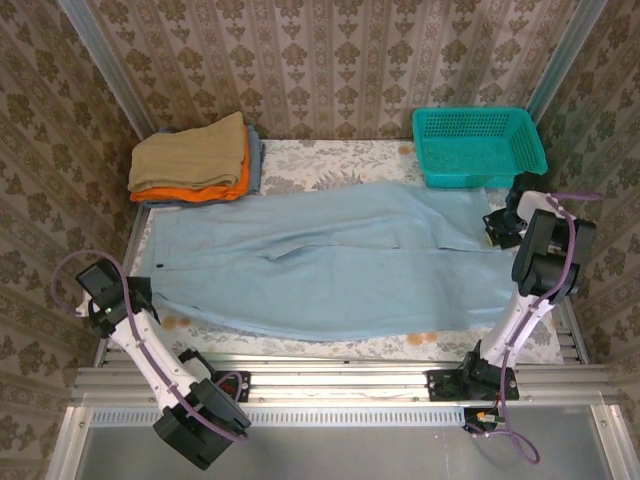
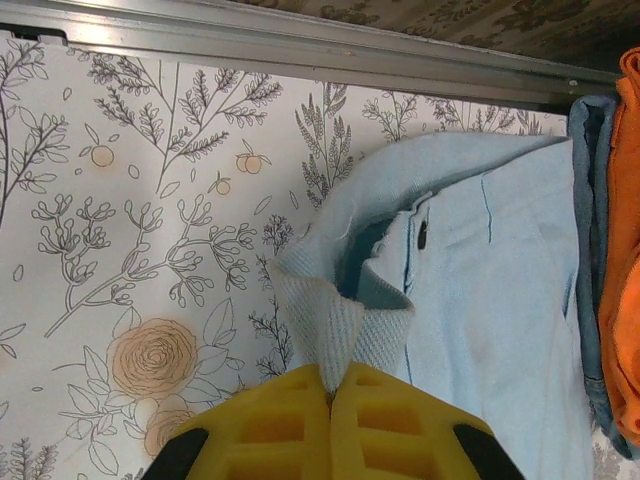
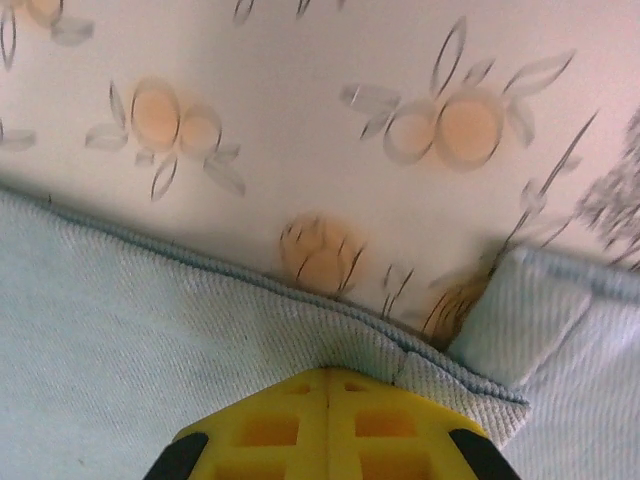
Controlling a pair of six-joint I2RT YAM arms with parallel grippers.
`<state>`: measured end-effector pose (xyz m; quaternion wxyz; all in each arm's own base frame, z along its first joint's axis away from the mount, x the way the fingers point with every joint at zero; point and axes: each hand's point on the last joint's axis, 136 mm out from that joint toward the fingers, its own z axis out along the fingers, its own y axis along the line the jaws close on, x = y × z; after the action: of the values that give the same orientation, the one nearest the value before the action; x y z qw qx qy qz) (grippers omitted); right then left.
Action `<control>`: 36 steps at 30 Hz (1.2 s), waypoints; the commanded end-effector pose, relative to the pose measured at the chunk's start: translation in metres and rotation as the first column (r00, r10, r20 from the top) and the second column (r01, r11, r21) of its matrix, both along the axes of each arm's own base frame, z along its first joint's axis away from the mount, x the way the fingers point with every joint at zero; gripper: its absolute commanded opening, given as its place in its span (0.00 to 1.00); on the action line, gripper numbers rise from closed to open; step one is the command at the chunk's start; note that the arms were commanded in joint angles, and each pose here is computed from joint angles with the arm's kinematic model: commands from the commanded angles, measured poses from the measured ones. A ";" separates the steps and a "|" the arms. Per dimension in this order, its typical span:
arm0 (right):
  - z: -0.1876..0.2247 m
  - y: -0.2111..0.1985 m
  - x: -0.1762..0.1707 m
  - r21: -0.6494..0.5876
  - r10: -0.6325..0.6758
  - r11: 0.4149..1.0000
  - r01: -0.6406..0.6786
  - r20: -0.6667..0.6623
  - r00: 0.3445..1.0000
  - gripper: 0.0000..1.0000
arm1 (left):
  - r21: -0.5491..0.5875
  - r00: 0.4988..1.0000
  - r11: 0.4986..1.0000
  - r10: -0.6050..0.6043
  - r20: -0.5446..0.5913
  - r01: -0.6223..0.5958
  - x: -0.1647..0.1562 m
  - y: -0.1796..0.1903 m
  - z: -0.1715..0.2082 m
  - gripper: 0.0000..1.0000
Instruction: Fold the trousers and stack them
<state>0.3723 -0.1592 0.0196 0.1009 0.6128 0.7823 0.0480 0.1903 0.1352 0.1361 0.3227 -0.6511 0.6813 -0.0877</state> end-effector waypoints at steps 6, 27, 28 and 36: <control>-0.002 -0.027 0.018 -0.004 0.050 0.999 -0.050 0.008 0.999 0.00 | -0.006 0.999 1.000 -0.022 0.033 0.022 -0.007 -0.002 0.003 0.00; 0.061 0.103 -0.128 0.049 0.178 0.982 -0.180 0.036 0.983 0.39 | -0.027 0.992 0.998 -0.054 0.114 0.057 0.008 -0.003 0.009 0.00; 0.057 0.110 -0.144 0.072 0.177 0.981 -0.178 0.014 0.984 0.40 | -0.029 0.992 0.998 -0.053 0.118 0.056 0.009 -0.003 0.009 0.00; 0.049 0.143 -0.225 0.105 0.197 0.977 -0.186 -0.116 0.973 0.47 | -0.031 0.989 0.998 -0.051 0.137 0.056 0.013 -0.001 0.004 0.00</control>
<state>0.1817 -0.0249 0.0731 0.0670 0.5226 0.8461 0.0808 0.1986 0.1309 0.1370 0.3428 -0.6297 0.6825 -0.1421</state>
